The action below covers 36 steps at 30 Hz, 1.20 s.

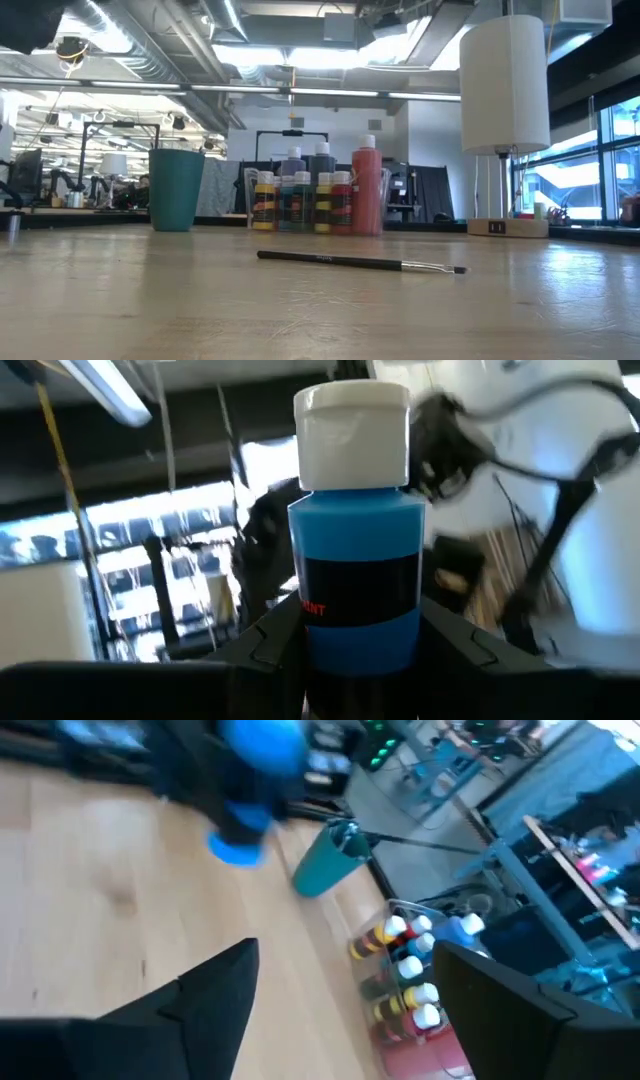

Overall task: Pick & Place Paint Supplies
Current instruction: Put the blue paint bottle into the transparent bin

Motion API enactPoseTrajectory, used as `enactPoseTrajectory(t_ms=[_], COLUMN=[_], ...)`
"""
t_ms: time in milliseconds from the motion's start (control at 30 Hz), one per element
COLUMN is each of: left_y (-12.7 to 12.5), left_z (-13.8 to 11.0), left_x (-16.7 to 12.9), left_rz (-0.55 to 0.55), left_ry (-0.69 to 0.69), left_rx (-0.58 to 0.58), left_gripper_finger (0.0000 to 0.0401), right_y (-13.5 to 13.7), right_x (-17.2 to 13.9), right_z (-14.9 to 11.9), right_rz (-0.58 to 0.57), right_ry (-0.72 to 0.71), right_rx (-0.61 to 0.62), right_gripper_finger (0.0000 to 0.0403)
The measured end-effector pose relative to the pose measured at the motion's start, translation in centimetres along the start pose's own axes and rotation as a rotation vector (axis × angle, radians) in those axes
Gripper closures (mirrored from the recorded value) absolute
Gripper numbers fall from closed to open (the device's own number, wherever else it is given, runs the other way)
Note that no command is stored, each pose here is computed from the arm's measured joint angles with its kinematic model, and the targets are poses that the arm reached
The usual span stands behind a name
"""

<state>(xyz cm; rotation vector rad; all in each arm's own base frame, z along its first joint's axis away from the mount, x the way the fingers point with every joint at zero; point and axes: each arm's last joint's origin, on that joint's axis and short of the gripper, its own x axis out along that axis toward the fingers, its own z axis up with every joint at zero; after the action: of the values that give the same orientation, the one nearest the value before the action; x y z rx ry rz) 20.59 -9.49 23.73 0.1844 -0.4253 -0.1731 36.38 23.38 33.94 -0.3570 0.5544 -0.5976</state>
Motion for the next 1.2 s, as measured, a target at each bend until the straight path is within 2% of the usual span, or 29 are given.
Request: enactPoseTrajectory(t_ms=[167,300,433,533,767,1067,1200], left_y=[0.1,0.1,0.2,0.1,0.0,0.0,0.0], left_z=[1.0,1.3,1.7,1.8,1.9,1.7,1.7], left_x=[-0.1,0.0,0.4,0.6,0.6,0.7,0.7], left_rz=[-0.007,-0.020,-0.015,-0.035,-0.063,-0.062,-0.062], left_ry=[-0.106,-0.140,-0.153,-0.159,-0.173,-0.151,-0.147], left_rx=[-0.006,0.009,0.007,0.008,0.010,0.032,0.032], left_gripper_finger=[0.0275,0.0275,0.0277,0.0276,0.0277,0.0275,0.0274], right_y=[0.0,0.4,1.0,1.2,0.3,-0.2,-0.3], right_x=[0.8,1.4,1.9,2.8,4.6,7.6,8.3], right_z=[0.9,1.7,2.5,3.4,4.5,4.9,4.9], right_rz=[0.006,0.032,0.172,0.276,0.268,0.419,0.413], right_ry=[-0.030,-0.069,-0.086,-0.120,-0.154,-0.146,-0.141], right_rx=[0.065,0.052,0.000,0.007,0.069,0.100,0.097], right_gripper_finger=[0.0100,0.0100,0.0100,0.0100,0.0100,0.0100,0.0100])
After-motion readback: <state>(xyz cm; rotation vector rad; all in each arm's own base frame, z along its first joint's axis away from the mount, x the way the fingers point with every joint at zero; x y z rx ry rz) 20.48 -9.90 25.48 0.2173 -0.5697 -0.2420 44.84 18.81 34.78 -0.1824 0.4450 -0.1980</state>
